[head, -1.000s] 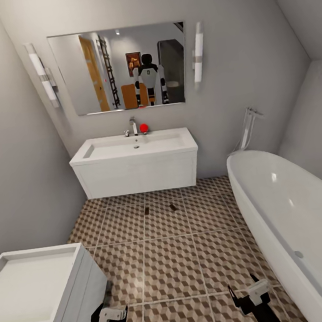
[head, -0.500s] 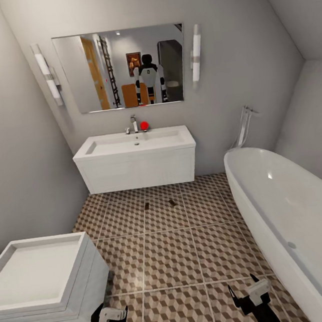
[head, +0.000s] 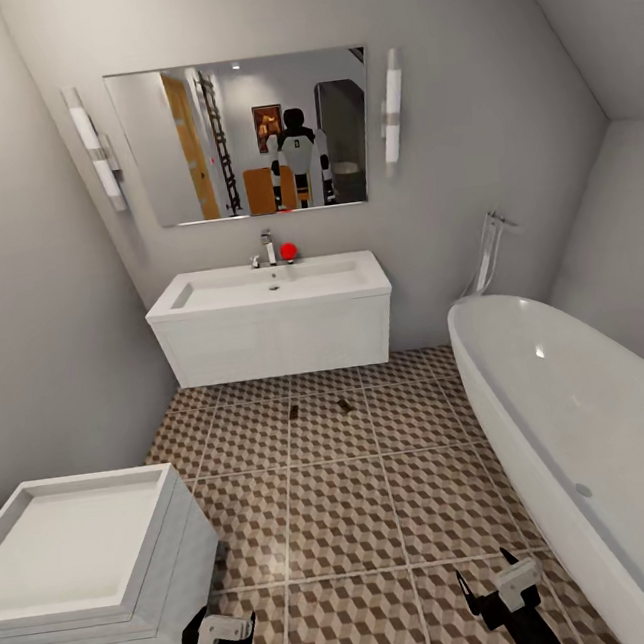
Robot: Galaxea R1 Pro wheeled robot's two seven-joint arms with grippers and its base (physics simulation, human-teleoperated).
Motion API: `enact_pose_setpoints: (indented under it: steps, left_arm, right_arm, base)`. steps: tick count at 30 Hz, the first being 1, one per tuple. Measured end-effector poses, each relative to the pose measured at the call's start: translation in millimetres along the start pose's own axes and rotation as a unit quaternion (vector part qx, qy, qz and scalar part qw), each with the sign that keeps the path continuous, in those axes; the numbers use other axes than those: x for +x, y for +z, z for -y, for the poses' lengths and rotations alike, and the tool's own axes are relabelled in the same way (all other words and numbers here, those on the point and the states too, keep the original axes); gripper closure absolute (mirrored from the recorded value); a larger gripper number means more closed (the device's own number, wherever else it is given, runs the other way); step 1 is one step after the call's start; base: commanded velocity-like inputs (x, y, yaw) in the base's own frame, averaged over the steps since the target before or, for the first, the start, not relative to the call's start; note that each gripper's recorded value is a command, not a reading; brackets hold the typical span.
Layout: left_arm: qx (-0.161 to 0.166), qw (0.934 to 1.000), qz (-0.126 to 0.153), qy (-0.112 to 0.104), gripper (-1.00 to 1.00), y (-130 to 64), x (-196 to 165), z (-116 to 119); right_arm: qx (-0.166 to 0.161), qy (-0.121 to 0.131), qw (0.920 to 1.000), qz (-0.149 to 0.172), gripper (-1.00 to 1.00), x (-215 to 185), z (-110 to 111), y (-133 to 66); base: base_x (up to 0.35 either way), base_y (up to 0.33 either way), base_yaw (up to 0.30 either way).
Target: Take the four mousetraps from the cabinet in the bathroom and place them on the bathroom floor. Make sure all four end up on the same floor surface, and ensure that at least two of them are either under or directly next to the same bathroom sink.
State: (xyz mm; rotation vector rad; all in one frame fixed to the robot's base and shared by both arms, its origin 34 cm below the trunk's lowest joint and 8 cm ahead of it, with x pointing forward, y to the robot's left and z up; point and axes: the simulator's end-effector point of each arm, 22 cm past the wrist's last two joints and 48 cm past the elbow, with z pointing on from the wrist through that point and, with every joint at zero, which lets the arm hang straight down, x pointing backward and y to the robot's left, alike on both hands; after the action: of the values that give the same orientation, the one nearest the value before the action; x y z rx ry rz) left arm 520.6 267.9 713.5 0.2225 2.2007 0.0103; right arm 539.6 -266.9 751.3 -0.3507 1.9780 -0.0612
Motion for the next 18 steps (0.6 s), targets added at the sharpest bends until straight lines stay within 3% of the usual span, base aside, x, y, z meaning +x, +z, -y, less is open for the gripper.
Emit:
enact_pose_setpoints:
  steps: [8, 18]
  left_arm:
    - [0.0, 1.0, 0.0, 0.0, -1.0, 0.0, 0.0, -0.3]
    - [0.0, 1.0, -0.002, 0.0, -1.0, 0.0, 2.2, -0.3]
  right_arm:
    - [0.0, 0.001, 1.0, 0.0, -1.0, -0.6, -1.7, 0.3]
    - [-0.001, 0.004, 1.0, -0.001, -1.0, 0.5, -5.3, 0.6]
  base:
    - [0.0, 0.0, 0.013]
    - [0.0, 0.0, 0.155]
